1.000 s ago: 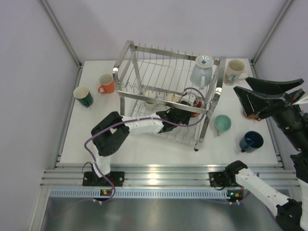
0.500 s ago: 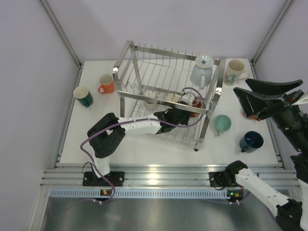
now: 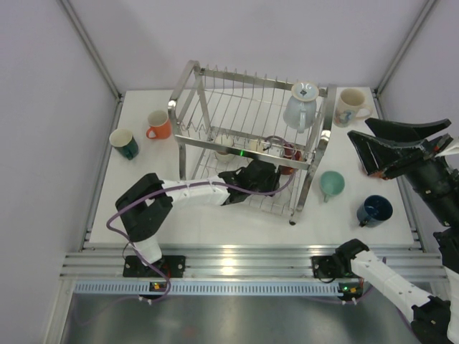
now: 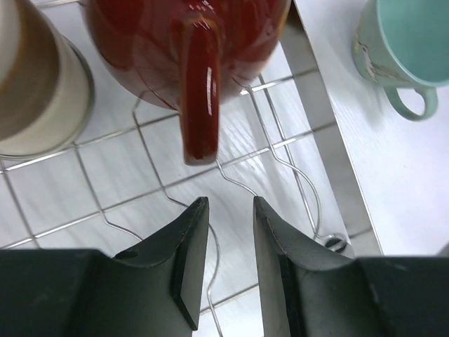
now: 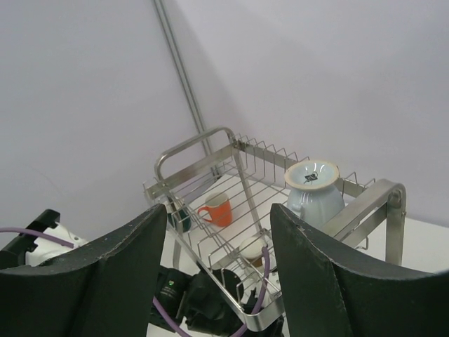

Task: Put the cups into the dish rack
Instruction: Place the cup upside down on the dish rack, then grab a cup with the right arm

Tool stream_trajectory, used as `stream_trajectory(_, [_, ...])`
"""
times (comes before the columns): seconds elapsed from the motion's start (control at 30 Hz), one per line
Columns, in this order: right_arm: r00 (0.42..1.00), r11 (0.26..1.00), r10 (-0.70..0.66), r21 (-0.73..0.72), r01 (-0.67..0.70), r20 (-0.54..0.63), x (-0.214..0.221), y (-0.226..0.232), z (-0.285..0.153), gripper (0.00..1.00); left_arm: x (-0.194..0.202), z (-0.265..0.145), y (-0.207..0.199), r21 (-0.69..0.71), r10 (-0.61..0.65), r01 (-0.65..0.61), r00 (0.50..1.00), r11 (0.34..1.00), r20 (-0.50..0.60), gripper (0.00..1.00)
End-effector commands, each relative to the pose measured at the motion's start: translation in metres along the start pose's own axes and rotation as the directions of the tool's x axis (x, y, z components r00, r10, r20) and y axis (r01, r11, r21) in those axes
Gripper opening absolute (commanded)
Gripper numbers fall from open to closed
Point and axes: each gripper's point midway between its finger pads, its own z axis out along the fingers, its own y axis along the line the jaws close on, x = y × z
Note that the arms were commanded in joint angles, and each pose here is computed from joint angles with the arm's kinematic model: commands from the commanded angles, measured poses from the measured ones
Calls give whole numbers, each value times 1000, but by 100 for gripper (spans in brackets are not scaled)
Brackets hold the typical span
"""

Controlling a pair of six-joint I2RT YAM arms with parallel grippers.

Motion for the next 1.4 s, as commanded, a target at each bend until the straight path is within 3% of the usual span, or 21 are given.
stream_trajectory(0.0, [1000,1000,3,14,-3,8,-7,0,-1,62,-2,-17,-21,105,-32,35,999,994,-32,38])
stream_trajectory(0.33, [999,1000,19,12,-19,-32,2,-1,5,62,21,-62,-56,303,-170,220,968,927,-182,35])
stream_trajectory(0.47, [999,1000,21,15,-20,-41,2,-1,4,62,17,-111,-82,436,-234,333,935,836,-265,32])
stream_trajectory(0.5, [999,1000,21,15,-20,-42,2,-1,3,62,24,-125,-88,445,-258,395,905,803,-337,32])
stream_trajectory(0.67, [998,999,33,18,-32,-57,2,0,6,62,16,-188,-104,539,-297,484,867,689,-399,33])
stream_trajectory(0.83, [990,998,60,17,-58,-128,19,-1,12,62,-17,-256,-113,653,-339,493,870,575,-358,35])
stream_trajectory(1.27, [988,997,73,11,-72,-134,14,4,4,63,-43,-314,-110,694,-436,542,829,474,-350,37])
stream_trajectory(1.37, [989,997,72,11,-71,-130,12,4,2,63,-50,-334,-110,731,-433,517,839,445,-330,36])
